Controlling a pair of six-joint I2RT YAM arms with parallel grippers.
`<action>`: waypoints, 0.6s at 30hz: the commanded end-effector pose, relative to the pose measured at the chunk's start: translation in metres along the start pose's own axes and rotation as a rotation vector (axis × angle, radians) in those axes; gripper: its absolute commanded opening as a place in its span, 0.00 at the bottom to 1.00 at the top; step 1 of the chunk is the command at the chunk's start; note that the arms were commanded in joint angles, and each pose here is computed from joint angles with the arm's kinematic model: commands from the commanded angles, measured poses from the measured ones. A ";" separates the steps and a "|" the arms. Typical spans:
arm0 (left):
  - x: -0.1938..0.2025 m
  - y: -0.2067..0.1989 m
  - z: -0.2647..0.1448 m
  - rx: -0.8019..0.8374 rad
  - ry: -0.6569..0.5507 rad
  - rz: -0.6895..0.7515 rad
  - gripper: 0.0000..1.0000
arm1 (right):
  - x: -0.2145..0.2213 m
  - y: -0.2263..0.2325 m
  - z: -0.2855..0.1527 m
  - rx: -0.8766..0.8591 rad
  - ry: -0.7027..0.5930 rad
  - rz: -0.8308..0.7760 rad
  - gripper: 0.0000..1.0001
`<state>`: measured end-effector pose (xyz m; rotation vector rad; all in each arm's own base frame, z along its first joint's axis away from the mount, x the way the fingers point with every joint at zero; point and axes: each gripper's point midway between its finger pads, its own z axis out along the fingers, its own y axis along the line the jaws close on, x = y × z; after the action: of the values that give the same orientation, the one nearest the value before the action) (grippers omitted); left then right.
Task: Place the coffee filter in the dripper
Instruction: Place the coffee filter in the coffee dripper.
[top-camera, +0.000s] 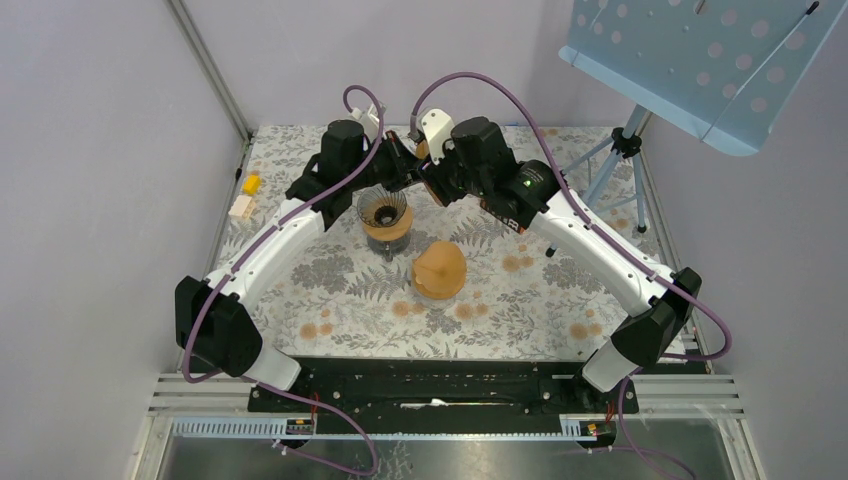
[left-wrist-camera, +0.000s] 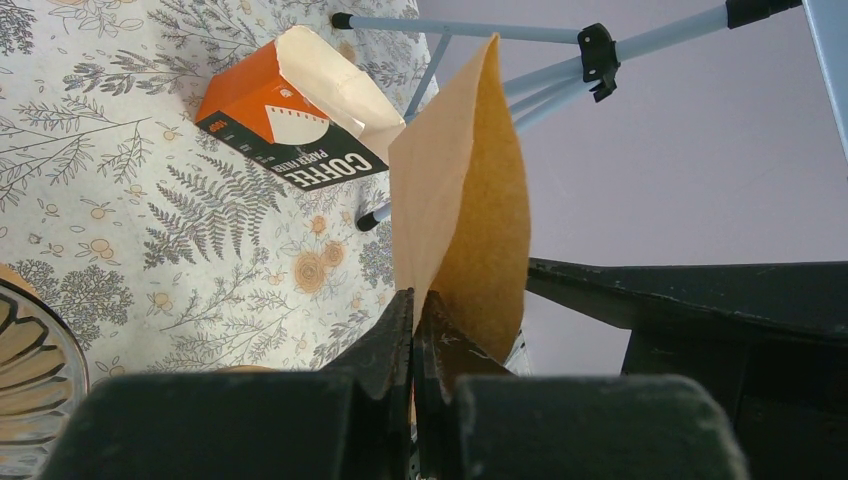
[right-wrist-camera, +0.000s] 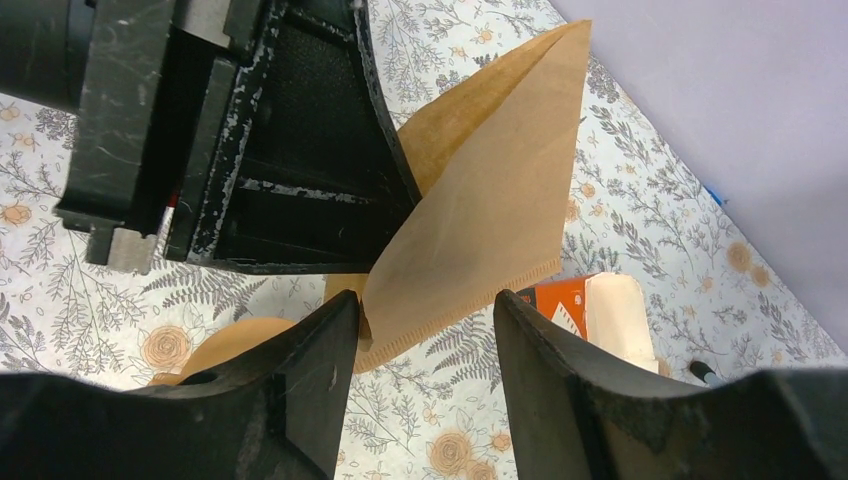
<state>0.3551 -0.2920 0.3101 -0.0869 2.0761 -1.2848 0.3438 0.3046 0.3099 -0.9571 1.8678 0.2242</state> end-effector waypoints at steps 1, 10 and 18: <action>-0.016 -0.027 -0.007 0.075 -0.063 0.049 0.00 | -0.002 -0.001 -0.001 0.023 -0.003 -0.018 0.59; -0.020 -0.022 -0.003 0.043 -0.092 0.058 0.00 | -0.006 0.005 -0.005 -0.005 -0.016 0.008 0.59; -0.019 -0.026 -0.002 0.042 -0.101 0.054 0.00 | -0.005 0.006 -0.002 -0.007 -0.011 0.013 0.50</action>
<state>0.3576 -0.2960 0.3111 -0.0987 2.0570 -1.2549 0.3424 0.3060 0.3092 -0.9524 1.8724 0.2310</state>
